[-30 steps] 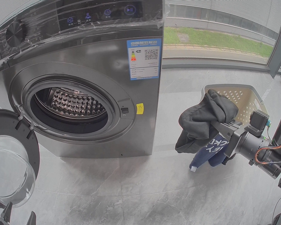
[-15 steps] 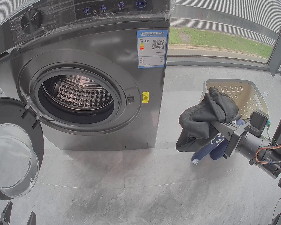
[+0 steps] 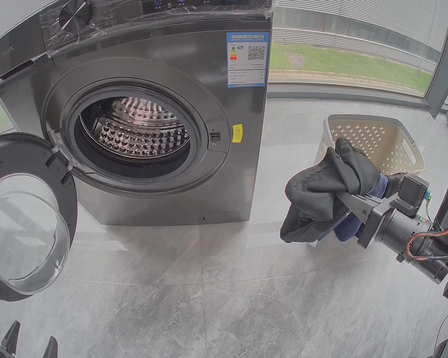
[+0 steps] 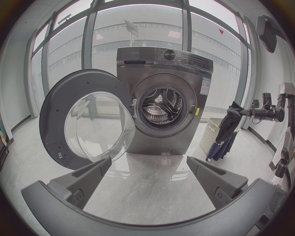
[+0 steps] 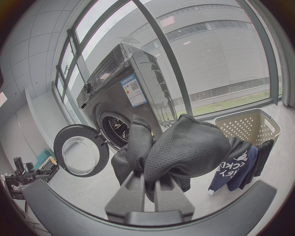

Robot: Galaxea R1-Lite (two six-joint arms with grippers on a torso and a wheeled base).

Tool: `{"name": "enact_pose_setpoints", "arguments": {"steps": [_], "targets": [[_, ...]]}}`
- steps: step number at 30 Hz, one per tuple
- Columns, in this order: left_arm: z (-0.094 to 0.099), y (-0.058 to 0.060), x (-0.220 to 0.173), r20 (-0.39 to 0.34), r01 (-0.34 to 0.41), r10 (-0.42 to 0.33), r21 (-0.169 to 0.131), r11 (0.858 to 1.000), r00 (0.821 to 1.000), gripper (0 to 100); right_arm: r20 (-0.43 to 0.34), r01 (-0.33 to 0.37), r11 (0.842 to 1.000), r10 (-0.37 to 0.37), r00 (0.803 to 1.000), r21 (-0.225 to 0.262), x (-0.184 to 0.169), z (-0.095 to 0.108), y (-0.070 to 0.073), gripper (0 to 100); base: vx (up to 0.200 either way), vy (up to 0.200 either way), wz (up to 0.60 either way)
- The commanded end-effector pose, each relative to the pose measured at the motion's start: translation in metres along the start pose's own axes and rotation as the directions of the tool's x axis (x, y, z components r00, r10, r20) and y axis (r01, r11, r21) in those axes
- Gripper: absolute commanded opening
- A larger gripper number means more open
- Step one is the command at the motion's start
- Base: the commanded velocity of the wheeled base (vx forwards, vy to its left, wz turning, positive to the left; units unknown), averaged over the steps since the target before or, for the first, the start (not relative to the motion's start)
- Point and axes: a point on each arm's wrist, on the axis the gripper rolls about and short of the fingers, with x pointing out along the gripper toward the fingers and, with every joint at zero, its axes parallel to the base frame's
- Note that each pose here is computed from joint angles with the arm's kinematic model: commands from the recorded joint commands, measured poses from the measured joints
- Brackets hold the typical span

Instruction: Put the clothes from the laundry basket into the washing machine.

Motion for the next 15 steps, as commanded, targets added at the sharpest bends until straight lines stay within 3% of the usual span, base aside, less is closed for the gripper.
{"name": "enact_pose_setpoints", "arguments": {"steps": [1, 13, 15], "targets": [[-0.0049, 0.0003, -0.0001, 0.002, -0.001, 0.001, 0.000, 1.000, 1.000, 100, 0.001, 0.001, 1.000, -0.001, 1.000, 0.000, 0.0001, 0.0003, -0.0002, 0, 0.000, 0.200, 0.00], [-0.0049, 0.0003, -0.0001, 0.002, -0.001, 0.001, 0.000, 1.000, 1.000, 100, -0.002, 0.002, 1.000, -0.002, 1.000, 0.002, -0.0003, -0.0004, -0.0003, 0, 0.000, 0.200, 0.00], [-0.0049, 0.0003, -0.0001, 0.002, -0.001, 0.001, 0.000, 1.000, 1.000, 100, 0.000, 0.001, 1.000, -0.001, 1.000, 0.002, -0.0001, -0.0001, -0.0003, 0, 0.000, 0.000, 0.00]]}}
